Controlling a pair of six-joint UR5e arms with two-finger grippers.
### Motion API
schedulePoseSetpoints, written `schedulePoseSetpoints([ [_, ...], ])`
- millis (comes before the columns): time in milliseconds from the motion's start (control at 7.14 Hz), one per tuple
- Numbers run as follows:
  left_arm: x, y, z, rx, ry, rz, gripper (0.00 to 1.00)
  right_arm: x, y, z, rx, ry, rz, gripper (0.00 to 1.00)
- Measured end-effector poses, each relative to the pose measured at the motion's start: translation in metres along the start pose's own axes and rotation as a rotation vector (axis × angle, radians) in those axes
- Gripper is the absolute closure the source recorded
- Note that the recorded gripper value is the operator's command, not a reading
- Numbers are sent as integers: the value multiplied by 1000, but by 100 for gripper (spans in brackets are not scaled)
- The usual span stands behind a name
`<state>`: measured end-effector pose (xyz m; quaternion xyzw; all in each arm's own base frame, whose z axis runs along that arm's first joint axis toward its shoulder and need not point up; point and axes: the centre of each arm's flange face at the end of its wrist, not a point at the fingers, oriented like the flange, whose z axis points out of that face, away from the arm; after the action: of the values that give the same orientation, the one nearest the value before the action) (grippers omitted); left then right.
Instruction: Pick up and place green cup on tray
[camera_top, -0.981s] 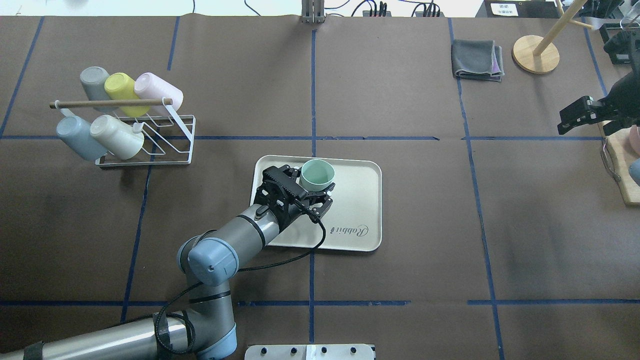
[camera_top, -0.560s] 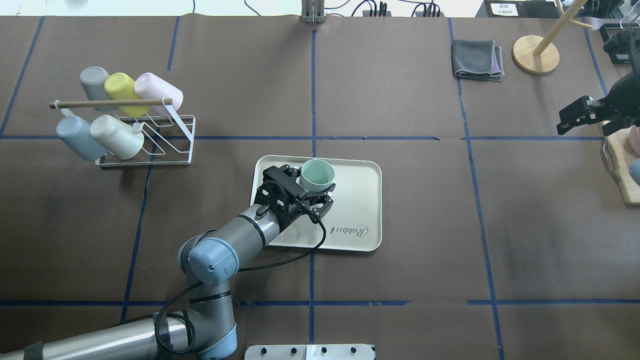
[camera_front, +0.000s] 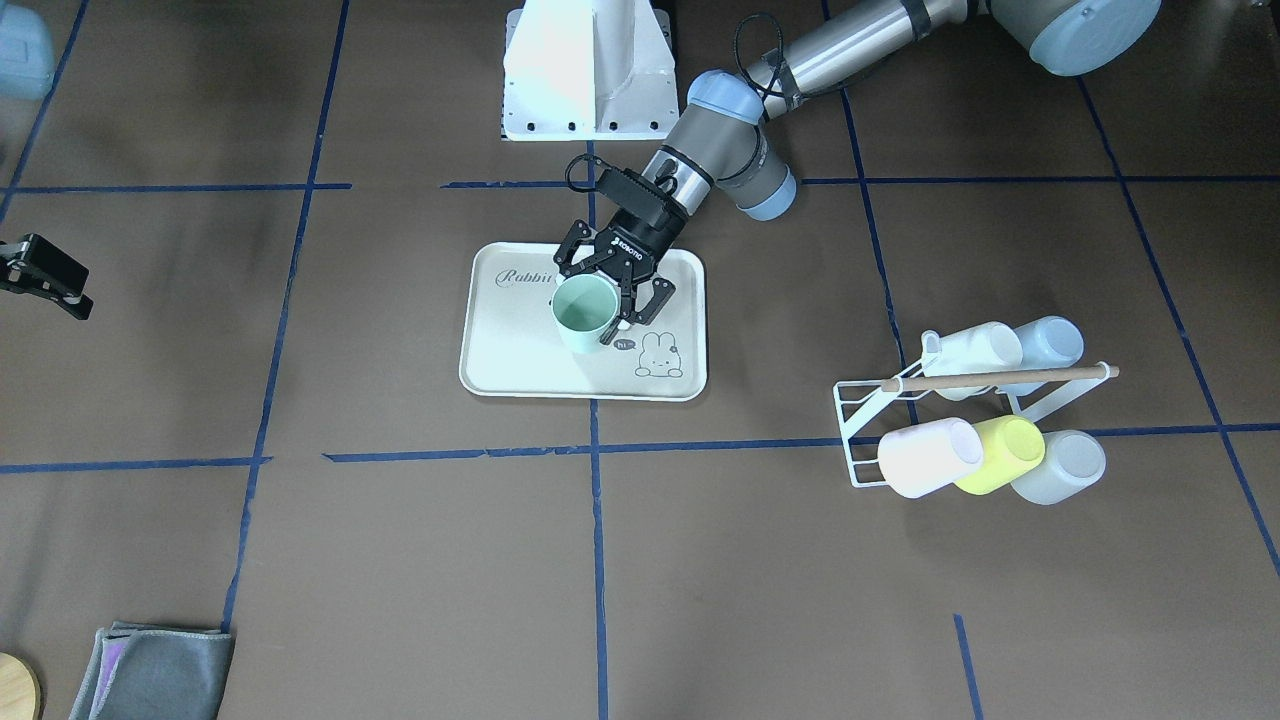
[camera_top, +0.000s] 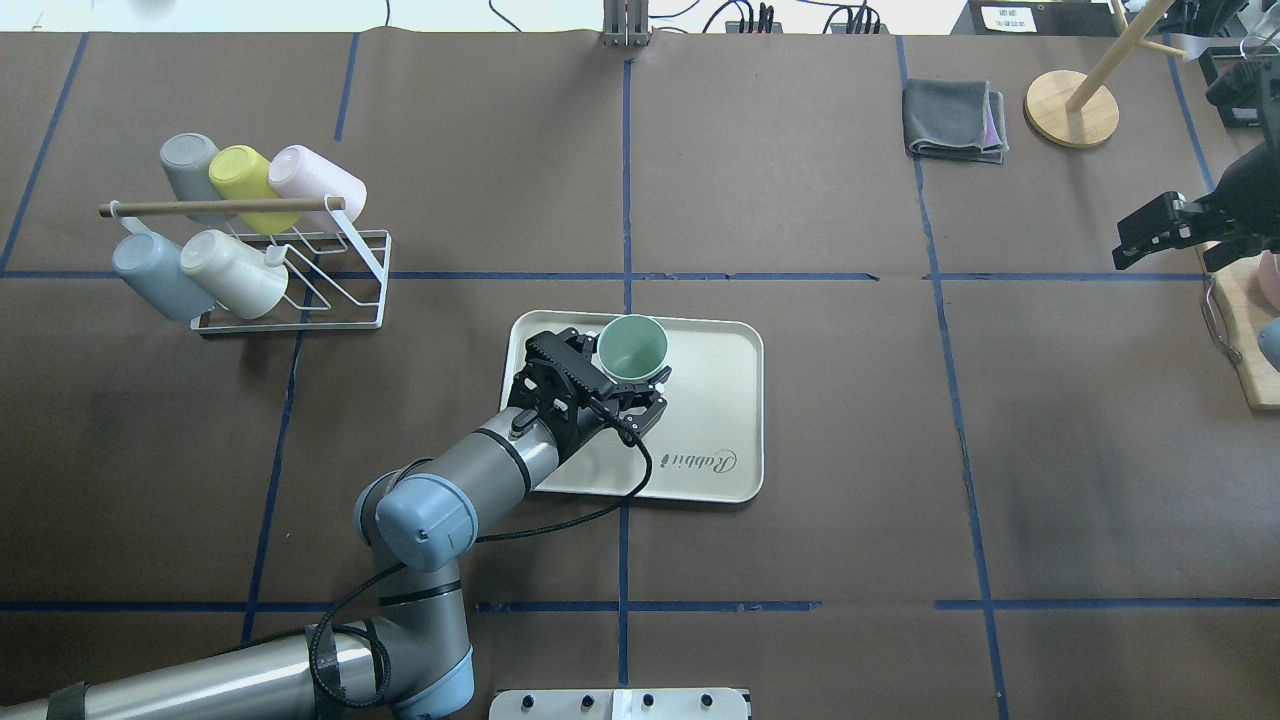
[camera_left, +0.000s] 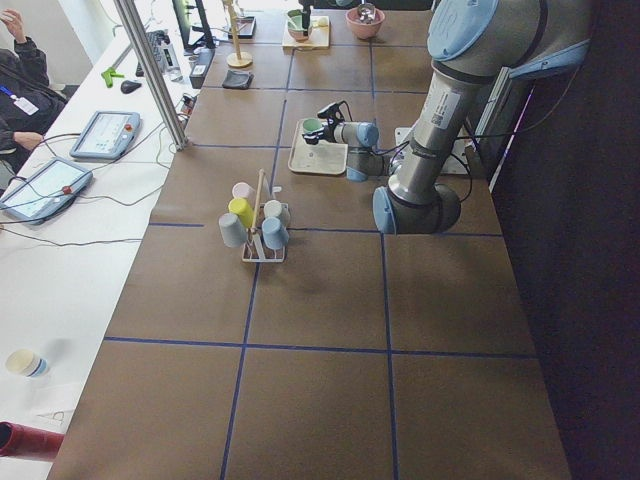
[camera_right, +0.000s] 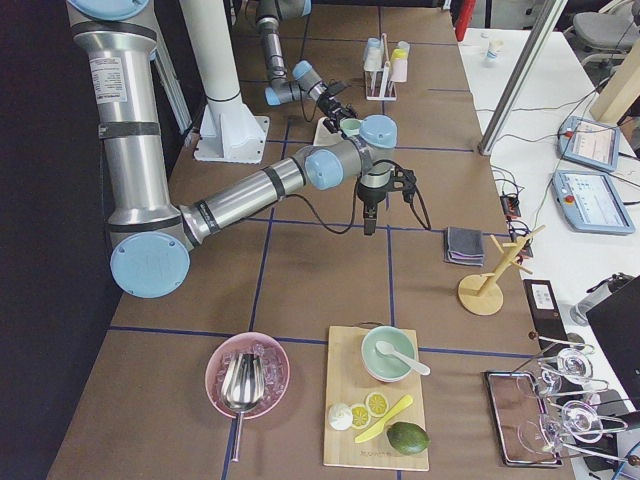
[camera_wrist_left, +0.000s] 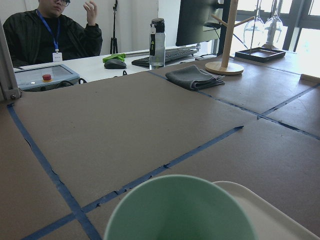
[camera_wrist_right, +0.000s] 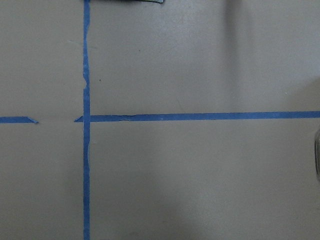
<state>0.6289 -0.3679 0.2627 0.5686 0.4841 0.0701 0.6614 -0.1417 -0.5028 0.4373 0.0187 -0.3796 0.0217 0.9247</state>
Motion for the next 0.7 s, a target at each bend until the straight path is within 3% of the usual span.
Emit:
schedulePoseSetpoints([
  [140,0,0,0,0,0,1,1,0,0,0,0,0,0,0],
  [700,-1,-3,0,2,-3,7,0,0,0,-1,2,-1,2,0],
])
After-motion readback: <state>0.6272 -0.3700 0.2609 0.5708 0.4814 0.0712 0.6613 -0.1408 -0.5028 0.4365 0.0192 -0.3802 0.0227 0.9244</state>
